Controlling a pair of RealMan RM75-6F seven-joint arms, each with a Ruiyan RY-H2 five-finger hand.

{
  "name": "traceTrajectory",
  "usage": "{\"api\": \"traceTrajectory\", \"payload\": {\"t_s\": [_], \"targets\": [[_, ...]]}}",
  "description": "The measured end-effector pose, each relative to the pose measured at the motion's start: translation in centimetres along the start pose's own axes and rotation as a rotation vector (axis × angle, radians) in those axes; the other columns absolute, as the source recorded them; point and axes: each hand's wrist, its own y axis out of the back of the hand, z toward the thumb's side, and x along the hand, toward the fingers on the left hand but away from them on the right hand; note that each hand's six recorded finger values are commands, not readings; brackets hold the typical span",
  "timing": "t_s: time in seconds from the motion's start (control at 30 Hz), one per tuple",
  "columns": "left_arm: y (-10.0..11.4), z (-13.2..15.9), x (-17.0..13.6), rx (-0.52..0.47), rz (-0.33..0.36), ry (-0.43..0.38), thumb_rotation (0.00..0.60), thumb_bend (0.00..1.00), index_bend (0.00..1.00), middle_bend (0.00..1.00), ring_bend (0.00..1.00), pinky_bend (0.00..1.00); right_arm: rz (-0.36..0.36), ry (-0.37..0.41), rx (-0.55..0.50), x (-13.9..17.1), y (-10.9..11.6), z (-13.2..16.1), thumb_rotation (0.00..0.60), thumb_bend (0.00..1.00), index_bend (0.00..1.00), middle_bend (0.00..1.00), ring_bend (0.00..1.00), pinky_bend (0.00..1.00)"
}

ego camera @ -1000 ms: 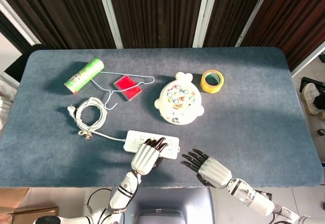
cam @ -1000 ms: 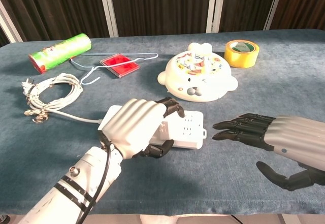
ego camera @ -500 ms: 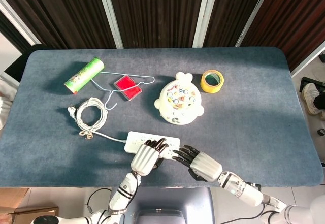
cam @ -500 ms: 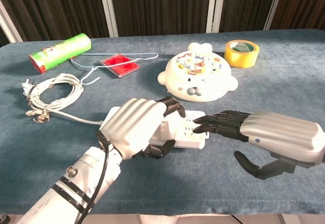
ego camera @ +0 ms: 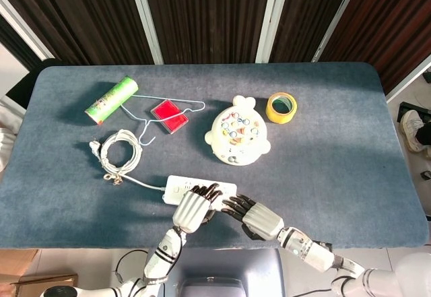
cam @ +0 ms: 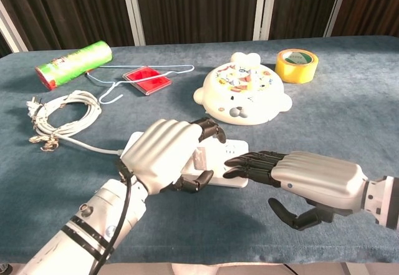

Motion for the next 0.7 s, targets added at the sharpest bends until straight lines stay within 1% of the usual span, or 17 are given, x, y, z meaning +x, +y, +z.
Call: {"api": "traceTrajectory", "payload": {"t_s": [0.2,0.37,0.43,0.53,0.63,0.7], "targets": [[0.4,0.2,-0.1,-0.003,0.015,-0.012,0.600,0.53,0.35,0.47,0.42,0.45,0.013,-0.016,-0.001,-0.1,-0.1,0.1,0.600,0.84,0.00,0.10,0.00,0.00],[1.4,0.4,-0.1,-0.014,0.041,-0.025,0.600,0.53,0.35,0.47,0.42,0.45,0.000,-0.024,0.003,0.2,0.3,-0.1,0.600,0.84,0.00,0.10,0.00,0.00],[2.1,0.4,-0.1,-0.020,0.056,-0.029,0.600,0.53,0.35,0.47,0.42,0.45,-0.015,-0.024,0.005,0.4,0.7,-0.2,0.600,0.84,0.00,0.10,0.00,0.00],[3.8,-0.3,-0.1,-0.022,0.095,-0.028,0.600,0.53,0.35,0.47,0.42,0.45,-0.054,-0.023,0.006,1.1,1.6,-0.4,0.600,0.84,0.00,0.10,0.00,0.00],[5.8,-2.0,-0.4,-0.020,0.131,-0.010,0.600,0.53,0.34,0.46,0.42,0.45,-0.113,-0.024,0.012,2.2,3.0,-0.8,0.600,0.84,0.00,0.10,0.00,0.00],[7.0,-3.5,-0.9,-0.014,0.146,0.014,0.600,0.53,0.34,0.46,0.42,0.44,-0.159,-0.028,0.021,3.3,4.1,-1.2,0.600,0.84,0.00,0.10,0.00,0.00]]}}
